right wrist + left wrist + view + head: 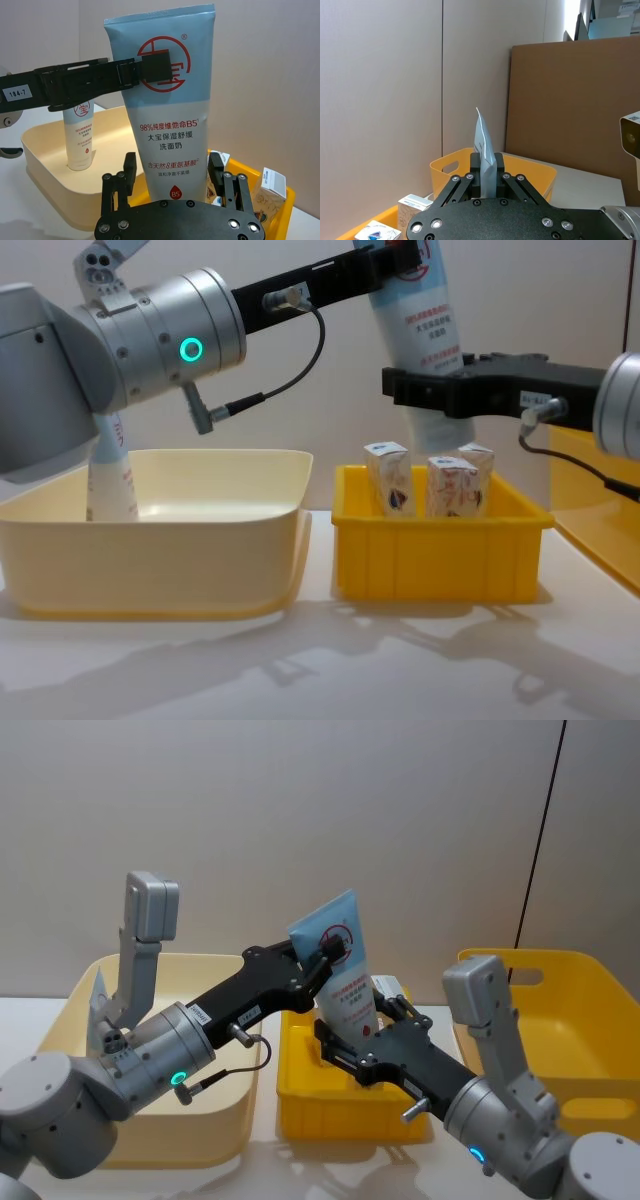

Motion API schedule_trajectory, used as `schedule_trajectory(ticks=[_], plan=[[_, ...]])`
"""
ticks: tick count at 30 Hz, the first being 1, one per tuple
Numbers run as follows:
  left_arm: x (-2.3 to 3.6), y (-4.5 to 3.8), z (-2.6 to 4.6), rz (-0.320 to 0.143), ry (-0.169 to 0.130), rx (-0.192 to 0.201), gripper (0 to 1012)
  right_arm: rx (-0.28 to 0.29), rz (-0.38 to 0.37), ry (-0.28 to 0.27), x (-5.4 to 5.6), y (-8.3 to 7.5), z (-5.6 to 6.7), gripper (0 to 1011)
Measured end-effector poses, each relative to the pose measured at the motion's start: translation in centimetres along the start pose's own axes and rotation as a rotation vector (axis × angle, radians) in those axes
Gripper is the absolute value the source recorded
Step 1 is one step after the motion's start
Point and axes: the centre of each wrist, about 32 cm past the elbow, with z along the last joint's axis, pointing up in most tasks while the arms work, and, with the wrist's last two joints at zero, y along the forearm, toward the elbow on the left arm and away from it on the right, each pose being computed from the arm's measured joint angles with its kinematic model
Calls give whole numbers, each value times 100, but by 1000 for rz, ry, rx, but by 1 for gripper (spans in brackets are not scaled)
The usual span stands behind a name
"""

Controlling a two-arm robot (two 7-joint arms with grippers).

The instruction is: Bimanual collaborative sorting of washing and personal care products

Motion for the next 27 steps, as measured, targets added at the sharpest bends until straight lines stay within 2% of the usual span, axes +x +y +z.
schedule_trajectory(ticks=[5, 12, 19, 27], plan=[[0, 0, 0, 0, 0, 0, 144, 1, 4, -15, -10, 38, 4, 760], [0, 0, 1, 0, 0, 0, 145, 0, 8, -26, -21, 68, 5, 673], [0, 0, 0, 0, 0, 0, 316, 1, 10, -30, -29, 82, 5, 627], [0, 0, 0, 0, 0, 0, 583, 0, -17, -30, -16, 68, -2, 576]])
